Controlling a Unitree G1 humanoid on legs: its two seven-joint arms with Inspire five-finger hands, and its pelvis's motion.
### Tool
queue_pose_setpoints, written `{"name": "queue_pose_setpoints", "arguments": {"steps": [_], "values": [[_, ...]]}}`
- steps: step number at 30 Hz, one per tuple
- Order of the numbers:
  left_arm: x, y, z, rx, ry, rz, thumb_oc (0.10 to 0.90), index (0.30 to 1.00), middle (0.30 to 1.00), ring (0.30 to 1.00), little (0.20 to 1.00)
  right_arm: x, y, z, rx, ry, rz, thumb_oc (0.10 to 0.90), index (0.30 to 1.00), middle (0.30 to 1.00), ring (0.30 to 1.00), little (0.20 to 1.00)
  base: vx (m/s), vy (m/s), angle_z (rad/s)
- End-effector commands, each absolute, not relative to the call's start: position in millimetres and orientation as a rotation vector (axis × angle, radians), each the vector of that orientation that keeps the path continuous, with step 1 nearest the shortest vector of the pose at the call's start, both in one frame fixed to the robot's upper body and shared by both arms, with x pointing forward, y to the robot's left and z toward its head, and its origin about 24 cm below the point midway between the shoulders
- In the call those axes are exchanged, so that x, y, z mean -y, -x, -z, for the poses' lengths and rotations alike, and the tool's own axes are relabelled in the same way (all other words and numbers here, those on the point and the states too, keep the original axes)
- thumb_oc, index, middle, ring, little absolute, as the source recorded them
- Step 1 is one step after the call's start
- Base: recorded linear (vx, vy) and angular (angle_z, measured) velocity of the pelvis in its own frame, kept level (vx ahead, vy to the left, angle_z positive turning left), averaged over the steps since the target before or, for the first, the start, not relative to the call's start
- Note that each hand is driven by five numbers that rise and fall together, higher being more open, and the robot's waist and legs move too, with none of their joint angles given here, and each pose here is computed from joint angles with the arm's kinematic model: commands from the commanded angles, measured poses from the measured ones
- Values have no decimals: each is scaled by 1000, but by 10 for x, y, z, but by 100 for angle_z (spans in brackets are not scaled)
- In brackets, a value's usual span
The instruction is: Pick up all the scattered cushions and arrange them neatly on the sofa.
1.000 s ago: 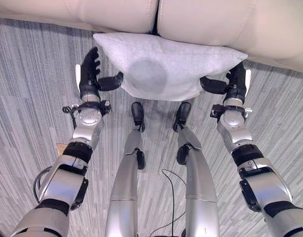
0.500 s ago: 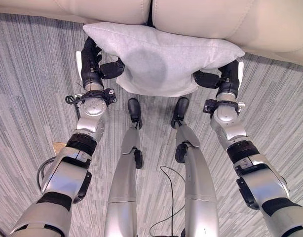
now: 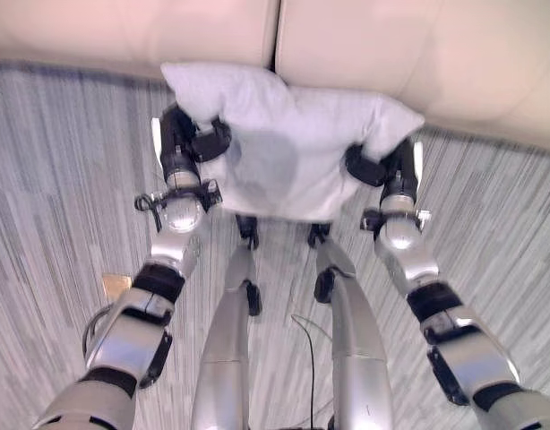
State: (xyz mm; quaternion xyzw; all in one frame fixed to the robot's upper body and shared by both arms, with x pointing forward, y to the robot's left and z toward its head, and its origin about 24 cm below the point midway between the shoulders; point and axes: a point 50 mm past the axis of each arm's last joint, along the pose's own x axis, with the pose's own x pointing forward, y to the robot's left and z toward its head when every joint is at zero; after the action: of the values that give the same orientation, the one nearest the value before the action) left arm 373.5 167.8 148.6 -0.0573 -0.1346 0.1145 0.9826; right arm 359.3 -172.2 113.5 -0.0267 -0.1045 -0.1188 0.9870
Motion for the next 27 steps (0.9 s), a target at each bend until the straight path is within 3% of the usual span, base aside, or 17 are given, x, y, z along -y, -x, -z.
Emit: {"name": "queue_pose_setpoints", "arguments": {"steps": [1,11,18,27], "values": [[-1253,-3636,-1962,549,183,-45,400,300,300,300,300,1293,-3505,-1868,593,-127,77,400,300,300,300,300,29,-20,8],[-1256,-3245,-1382,443,286,24,400,300,300,300,300,1572,-3081,-1287,481,-172,93,400,300,300,300,300,-7,-36,0],[-1520,-2846,-998,367,242,36,400,300,300,300,300,1848,-2702,-1040,431,-42,106,400,300,300,300,300,113,-61,-6],[-1659,-2622,-752,274,183,13,400,300,300,300,300,1882,-2529,-950,387,128,89,400,300,300,300,300,121,-74,6]]}}
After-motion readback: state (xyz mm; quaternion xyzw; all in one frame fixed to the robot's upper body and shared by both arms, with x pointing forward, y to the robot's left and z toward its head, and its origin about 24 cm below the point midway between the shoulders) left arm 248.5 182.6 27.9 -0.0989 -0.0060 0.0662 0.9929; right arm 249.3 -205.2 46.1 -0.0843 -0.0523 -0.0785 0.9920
